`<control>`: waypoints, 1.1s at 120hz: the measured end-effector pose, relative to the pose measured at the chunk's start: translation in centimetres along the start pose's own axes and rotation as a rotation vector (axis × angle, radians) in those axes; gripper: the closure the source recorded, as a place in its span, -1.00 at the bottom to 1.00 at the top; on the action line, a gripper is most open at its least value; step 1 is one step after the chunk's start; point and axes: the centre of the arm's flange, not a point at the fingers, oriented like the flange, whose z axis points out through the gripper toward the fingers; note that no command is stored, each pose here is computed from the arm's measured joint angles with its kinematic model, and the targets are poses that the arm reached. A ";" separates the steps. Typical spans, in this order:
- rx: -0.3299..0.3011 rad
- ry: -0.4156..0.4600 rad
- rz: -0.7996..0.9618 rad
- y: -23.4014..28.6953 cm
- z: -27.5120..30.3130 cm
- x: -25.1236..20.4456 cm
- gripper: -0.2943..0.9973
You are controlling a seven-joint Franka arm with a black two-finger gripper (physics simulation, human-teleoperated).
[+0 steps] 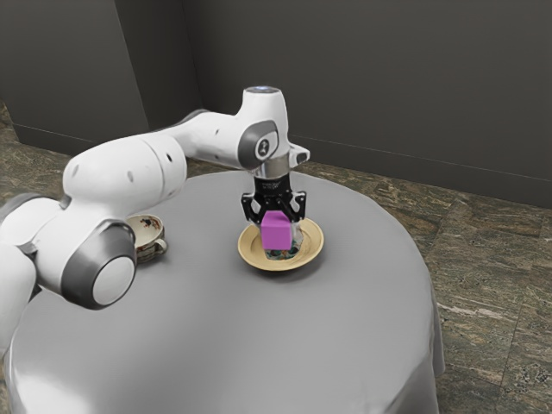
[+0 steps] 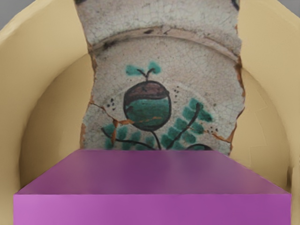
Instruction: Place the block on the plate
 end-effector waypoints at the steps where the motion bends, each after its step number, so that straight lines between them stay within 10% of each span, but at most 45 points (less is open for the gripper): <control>1: 0.000 0.000 0.000 0.0 0.0 0.0 -0.15; 62: -0.039 0.051 -0.007 -1.2 -9.3 -1.2 -0.51; 96: -0.069 0.068 0.025 -4.4 -25.0 -8.4 -0.53; 132: 0.015 -0.032 0.057 -9.5 -26.0 -17.6 -0.54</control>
